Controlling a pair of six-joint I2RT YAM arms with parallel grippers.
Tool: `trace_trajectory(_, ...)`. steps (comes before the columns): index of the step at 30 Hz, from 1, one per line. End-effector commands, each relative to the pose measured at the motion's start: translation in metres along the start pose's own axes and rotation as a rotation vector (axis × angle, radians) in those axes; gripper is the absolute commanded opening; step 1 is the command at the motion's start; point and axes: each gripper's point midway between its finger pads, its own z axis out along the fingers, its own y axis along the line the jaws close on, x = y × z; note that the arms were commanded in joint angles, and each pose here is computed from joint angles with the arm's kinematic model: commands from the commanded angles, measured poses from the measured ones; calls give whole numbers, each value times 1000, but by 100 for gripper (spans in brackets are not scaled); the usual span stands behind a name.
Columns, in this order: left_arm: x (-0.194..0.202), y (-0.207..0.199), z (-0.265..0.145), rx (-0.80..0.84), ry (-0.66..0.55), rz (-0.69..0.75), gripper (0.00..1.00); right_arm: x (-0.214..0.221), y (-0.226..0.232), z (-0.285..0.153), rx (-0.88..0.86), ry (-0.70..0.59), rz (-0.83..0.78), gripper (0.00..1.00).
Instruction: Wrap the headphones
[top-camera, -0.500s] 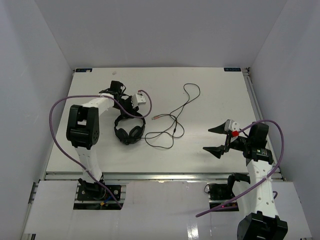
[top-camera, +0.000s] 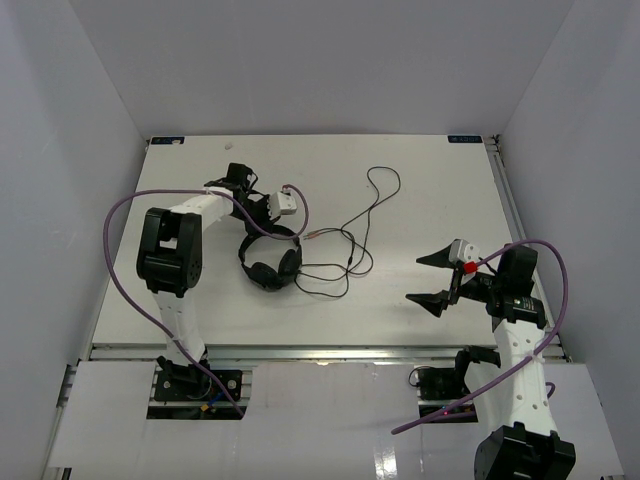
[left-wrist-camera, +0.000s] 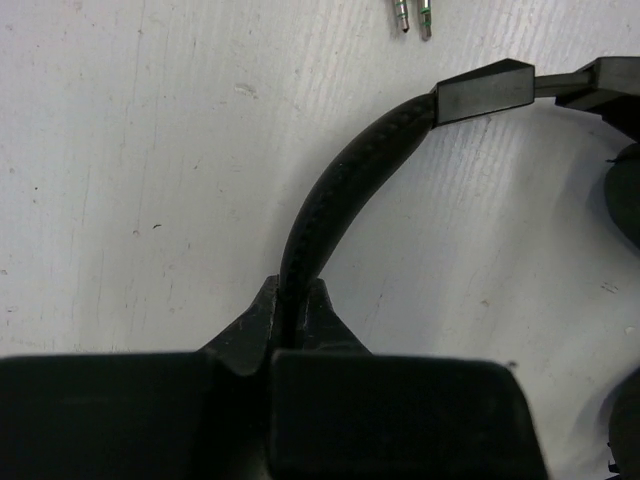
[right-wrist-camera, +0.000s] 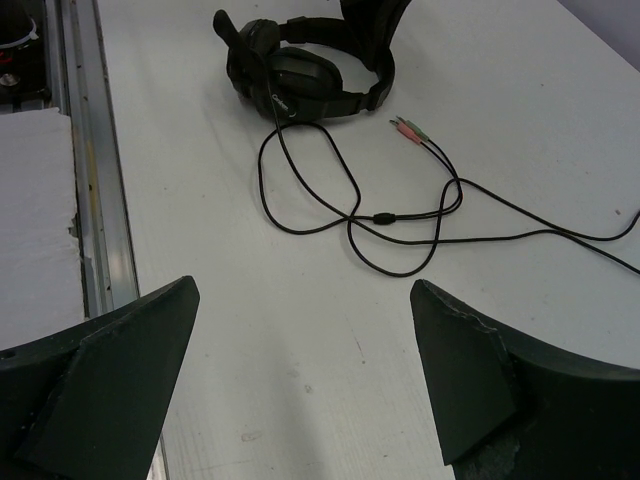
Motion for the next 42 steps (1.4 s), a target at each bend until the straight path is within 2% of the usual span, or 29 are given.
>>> trace_trajectory(1, -7, -3, -15, -38, -2, 18, 0, -3, 2, 0, -7, -3, -17, 93)
trace_trajectory(5, -7, 5, -28, -157, 11, -101, 0, 0, 0, 0, 4, 8, -15, 92)
trace_trajectory(8, 8, 1, -34, -253, 37, -313, 0, 1, -1, 0, 9, 14, -15, 92)
trace_trajectory(14, 51, -32, -28, -309, 132, -597, 0, 4, -1, 0, 12, 18, -11, 92)
trace_trajectory(19, 82, -42, -21, -360, 208, -865, 0, 8, -2, -1, 21, 30, -4, 92)
trace_trajectory(24, 83, -48, -13, -299, 157, -998, 0, 11, -5, -1, 30, 43, 2, 92)
trace_trajectory(27, 89, -52, -11, -284, 152, -1042, 8, 13, -5, -1, 33, 47, 4, 92)
trace_trajectory(31, 102, -58, -11, -315, 182, -1069, 32, 14, -6, -1, 34, 49, 6, 92)
trace_trajectory(36, 113, -63, -10, -346, 220, -1093, 54, 15, -7, -1, 36, 52, 10, 92)
trace_trajectory(42, 127, -64, -15, -394, 288, -1092, 56, 16, -7, -1, 37, 54, 12, 92)
